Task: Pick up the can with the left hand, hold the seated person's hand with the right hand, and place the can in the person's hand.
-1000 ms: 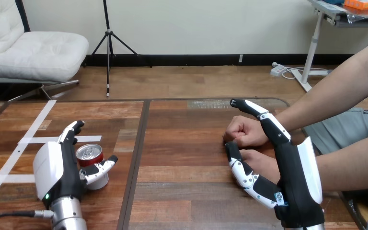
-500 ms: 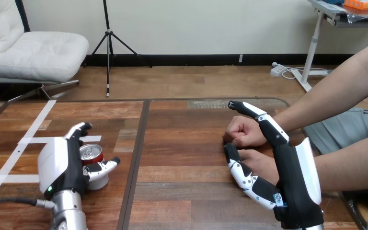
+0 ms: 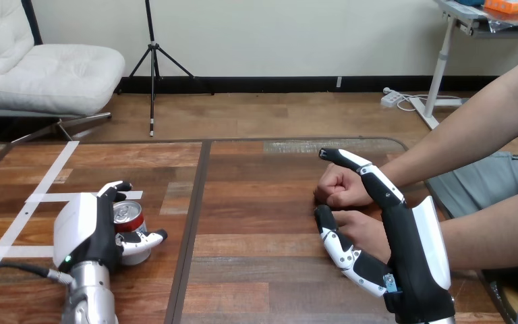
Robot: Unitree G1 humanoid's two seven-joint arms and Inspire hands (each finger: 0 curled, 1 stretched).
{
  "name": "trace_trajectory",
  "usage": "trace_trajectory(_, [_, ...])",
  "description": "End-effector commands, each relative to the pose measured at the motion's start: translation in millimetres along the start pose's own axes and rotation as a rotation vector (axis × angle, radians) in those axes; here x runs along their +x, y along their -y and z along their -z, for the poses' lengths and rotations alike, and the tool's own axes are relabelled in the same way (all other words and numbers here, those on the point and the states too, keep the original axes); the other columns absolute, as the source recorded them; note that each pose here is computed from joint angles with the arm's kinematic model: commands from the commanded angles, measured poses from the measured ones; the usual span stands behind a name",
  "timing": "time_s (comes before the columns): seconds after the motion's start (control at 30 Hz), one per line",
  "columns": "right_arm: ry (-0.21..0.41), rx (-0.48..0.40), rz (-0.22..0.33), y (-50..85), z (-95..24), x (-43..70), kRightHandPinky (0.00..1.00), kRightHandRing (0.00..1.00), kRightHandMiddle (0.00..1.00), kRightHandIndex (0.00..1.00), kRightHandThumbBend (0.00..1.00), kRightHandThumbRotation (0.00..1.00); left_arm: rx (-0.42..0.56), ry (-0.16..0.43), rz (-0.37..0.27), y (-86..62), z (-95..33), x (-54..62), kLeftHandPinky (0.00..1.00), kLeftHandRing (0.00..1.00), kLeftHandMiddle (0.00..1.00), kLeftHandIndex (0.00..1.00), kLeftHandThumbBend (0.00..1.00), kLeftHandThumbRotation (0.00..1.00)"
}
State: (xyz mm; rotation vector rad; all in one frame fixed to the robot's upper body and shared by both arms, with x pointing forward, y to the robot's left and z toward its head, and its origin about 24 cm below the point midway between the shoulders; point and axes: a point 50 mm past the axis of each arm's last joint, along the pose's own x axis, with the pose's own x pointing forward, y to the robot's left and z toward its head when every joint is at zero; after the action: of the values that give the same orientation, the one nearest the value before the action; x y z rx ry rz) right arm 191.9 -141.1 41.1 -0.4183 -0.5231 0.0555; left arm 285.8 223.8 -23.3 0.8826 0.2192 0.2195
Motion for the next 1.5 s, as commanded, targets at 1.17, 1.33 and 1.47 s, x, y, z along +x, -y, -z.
trace_trajectory(1.17, [0.075,-0.023,0.024,7.4,-9.5,14.6,0.82,0.82,0.81,0.77,0.31,0.0,0.175,0.063,0.02,-24.4,-31.7,21.7,0.6,0.66,0.7,0.71,0.85,0.0])
trace_trajectory(1.33, [0.077,-0.024,0.02,7.4,-9.4,14.8,0.82,0.82,0.81,0.77,0.31,0.0,0.12,0.08,-0.011,-25.3,-32.7,20.8,0.56,0.6,0.64,0.67,0.84,0.0])
trace_trajectory(1.47, [0.074,-0.027,0.021,7.3,-9.6,14.9,0.82,0.83,0.81,0.76,0.31,0.0,0.096,0.102,-0.04,-25.6,-32.8,19.8,0.51,0.54,0.56,0.62,0.82,0.0])
